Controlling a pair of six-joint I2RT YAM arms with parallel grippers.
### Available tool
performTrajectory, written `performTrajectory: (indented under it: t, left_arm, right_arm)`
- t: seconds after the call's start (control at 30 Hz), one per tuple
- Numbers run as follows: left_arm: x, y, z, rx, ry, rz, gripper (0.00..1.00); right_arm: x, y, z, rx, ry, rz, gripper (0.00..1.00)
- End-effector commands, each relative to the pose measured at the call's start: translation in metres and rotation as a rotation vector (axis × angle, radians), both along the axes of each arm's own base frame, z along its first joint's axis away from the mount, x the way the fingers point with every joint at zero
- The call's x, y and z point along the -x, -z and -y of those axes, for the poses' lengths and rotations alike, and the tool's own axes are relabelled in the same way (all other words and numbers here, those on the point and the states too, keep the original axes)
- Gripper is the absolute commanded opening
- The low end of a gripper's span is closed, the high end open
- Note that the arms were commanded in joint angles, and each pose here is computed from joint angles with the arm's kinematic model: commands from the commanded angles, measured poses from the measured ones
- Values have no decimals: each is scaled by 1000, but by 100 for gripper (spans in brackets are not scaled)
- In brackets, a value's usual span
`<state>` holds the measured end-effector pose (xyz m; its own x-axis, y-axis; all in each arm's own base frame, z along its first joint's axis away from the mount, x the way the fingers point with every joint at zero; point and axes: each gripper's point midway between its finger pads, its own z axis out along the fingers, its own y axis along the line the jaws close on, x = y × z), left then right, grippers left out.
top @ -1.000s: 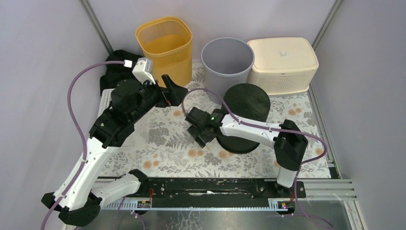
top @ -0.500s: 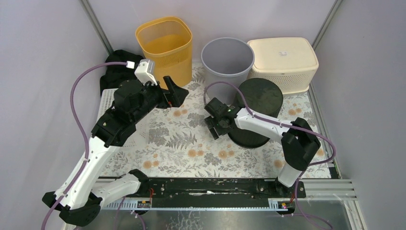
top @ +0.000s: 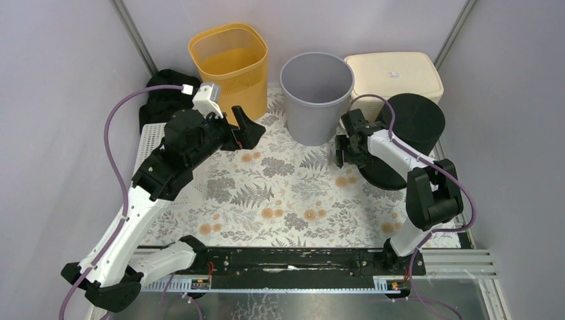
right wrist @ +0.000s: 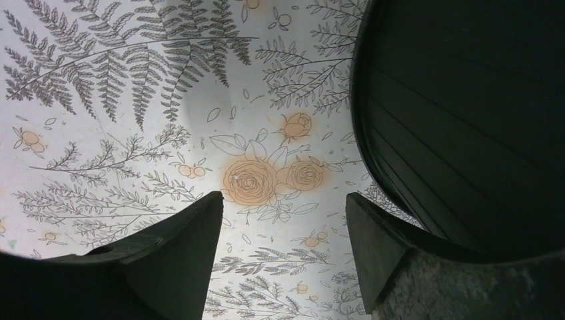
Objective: Turn the large container upside down
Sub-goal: Move the container to the center of the board.
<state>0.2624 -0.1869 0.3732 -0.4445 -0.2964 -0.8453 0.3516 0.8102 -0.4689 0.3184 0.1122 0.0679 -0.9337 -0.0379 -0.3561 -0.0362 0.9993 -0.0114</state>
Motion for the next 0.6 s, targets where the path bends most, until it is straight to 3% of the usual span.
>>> performTrajectory:
  t: [0.0,0.27,0.57]
  left_arm:
    - [-1,-13,6,11,29,46,100]
    - [-3,-12,9,14,42,41,100]
    - [-4,-13,9,2,43,47,100]
  right_arm:
    - [-10,-7,12,7,73,44,76]
    - [-20,-18,49,62,207,105,79]
    - [-20,-71,3,-232,86,280,75]
